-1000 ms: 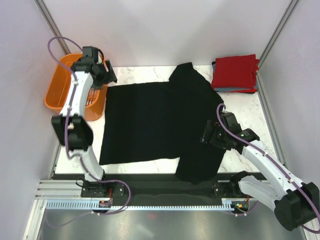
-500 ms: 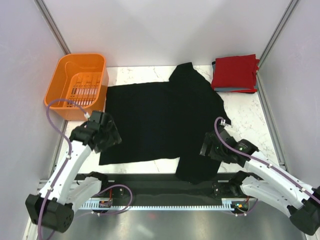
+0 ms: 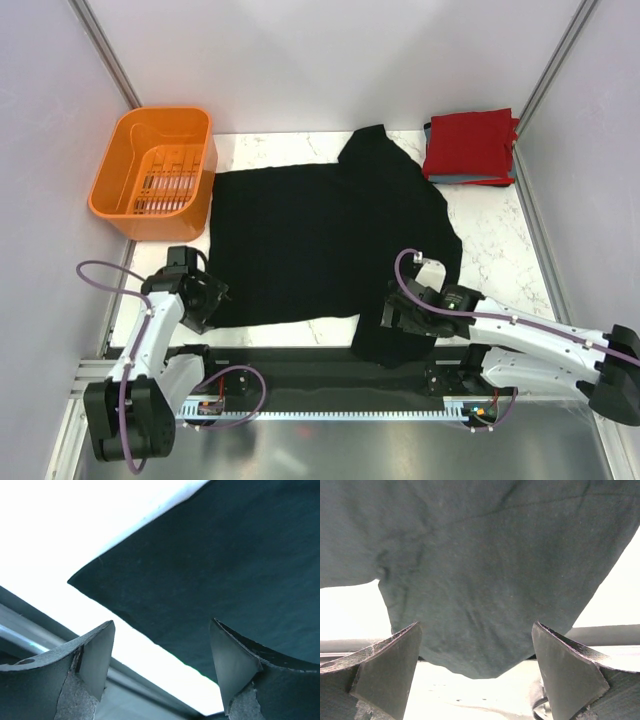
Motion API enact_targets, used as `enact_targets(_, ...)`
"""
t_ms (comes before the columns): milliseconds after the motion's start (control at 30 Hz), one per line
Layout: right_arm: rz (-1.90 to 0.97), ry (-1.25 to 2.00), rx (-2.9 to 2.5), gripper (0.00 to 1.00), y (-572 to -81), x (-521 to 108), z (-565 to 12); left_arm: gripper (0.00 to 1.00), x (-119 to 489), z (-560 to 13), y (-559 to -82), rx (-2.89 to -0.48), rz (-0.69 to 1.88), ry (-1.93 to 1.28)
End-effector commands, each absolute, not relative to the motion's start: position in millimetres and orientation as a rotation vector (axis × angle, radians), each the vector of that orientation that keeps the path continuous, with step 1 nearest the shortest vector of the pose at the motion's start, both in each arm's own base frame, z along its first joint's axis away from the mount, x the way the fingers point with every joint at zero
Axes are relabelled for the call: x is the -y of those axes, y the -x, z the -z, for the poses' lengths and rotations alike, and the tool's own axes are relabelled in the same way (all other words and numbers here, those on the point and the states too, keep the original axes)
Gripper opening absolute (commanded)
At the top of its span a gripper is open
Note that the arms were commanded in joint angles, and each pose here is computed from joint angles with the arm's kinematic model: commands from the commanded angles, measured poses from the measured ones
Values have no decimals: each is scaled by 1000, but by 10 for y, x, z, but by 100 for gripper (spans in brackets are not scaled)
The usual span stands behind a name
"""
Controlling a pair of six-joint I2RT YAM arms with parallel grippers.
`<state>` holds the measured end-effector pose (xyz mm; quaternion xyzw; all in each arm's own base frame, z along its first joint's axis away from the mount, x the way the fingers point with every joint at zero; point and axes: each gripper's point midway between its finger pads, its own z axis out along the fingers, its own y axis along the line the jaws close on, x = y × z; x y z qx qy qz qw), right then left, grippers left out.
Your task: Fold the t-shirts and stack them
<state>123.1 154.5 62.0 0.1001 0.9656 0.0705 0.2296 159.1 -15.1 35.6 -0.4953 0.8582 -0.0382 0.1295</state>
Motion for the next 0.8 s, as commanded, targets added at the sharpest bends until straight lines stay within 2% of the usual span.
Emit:
enact_targets(0,-248,-369,-2571,98,-1319,-1534,-707,82,-3,-467,-1762,-2259,110,1561)
enact_targets(267,-226,-415,-2561,98,-1305,-1458,-625,68,-104,-287,-1708,-2208,19,1644)
enact_targets(533,-258,-417,-2564,98,-1463,-1573,-559,66,-141,-122,-1683,-2274,-55,1623)
enact_targets(633,-284,-430,-2597,98,-1601,-1625,-464,61,-149,-122,-1706,-2287,-60,1602)
enact_targets(667,-246,-450,-2617,98,-1687,-1544,-383,53,-147,-121,-1722,-2297,-60,1588)
enact_targets(733,-315,-463,-2644,98,-1788,-1617,-348,45,-164,-120,-1763,-2294,-61,1571)
enact_targets(767,-287,-476,-2664,98,-1863,-1558,-274,32,-170,-121,-1781,-2298,-63,1559)
